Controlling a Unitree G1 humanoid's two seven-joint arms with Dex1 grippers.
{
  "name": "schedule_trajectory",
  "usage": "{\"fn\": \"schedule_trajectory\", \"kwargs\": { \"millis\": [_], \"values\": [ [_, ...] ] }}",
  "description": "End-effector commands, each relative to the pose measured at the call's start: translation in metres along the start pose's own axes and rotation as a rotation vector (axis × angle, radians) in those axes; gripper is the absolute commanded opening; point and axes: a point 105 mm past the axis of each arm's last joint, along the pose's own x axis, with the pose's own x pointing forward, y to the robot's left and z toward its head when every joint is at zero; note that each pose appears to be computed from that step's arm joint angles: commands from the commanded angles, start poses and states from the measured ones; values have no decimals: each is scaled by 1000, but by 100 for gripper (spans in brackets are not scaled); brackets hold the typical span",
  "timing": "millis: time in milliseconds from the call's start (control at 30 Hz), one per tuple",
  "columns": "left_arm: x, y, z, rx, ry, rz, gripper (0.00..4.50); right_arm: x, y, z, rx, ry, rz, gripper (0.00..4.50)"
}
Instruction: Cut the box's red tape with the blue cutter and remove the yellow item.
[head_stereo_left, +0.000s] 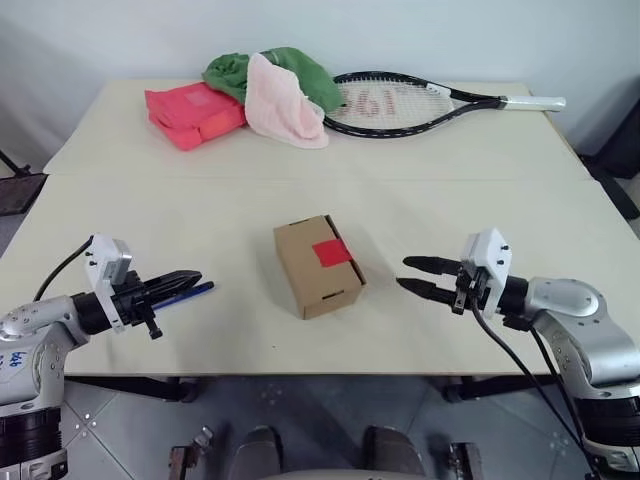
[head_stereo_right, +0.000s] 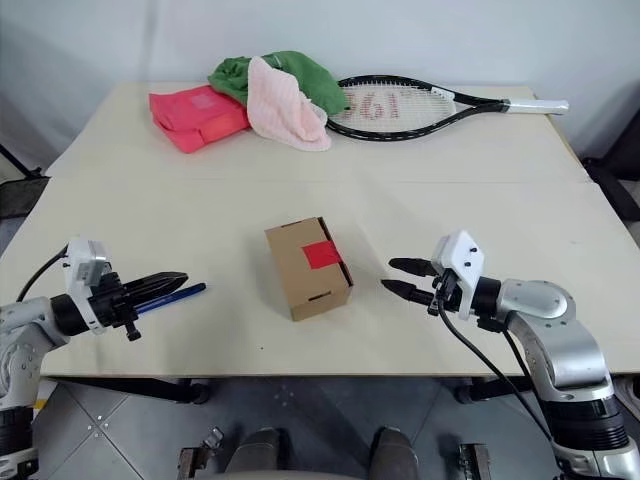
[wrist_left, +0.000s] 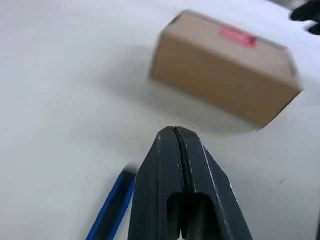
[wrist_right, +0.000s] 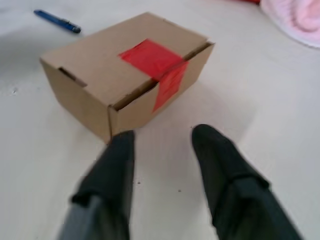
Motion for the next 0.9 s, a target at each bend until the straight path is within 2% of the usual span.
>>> {"fn": "schedule_trajectory", "kwargs": {
  "millis": [33, 133, 233, 267, 400, 533, 700, 900],
  "values": [
    [18, -11, 2, 57, 5, -35, 0, 12, -8, 3, -35, -18, -31, 185],
    [48, -22, 3, 52, -5, -70, 0, 30, -16, -4, -14, 0, -42, 116],
    [74, -30, -1, 50, 26, -84, 0, 45, -25, -13, -43, 31, -62, 10],
    [85, -33, -4, 49, 39, -89, 0, 52, -28, -16, -71, 49, -64, 1],
    [114, -41, -4, 17, 43, -77, 0, 75, -27, -17, -103, 44, -24, 1],
    [128, -67, -8, -29, 87, -202, 0, 88, -14, -11, -99, 2, 59, 1],
    [134, -88, -12, -69, 122, -311, 0, 79, -2, -16, -72, 39, 146, 1],
    [127, -88, -17, -79, 136, -302, 0, 62, -9, -26, -63, 87, 111, 1]
  ]
}}
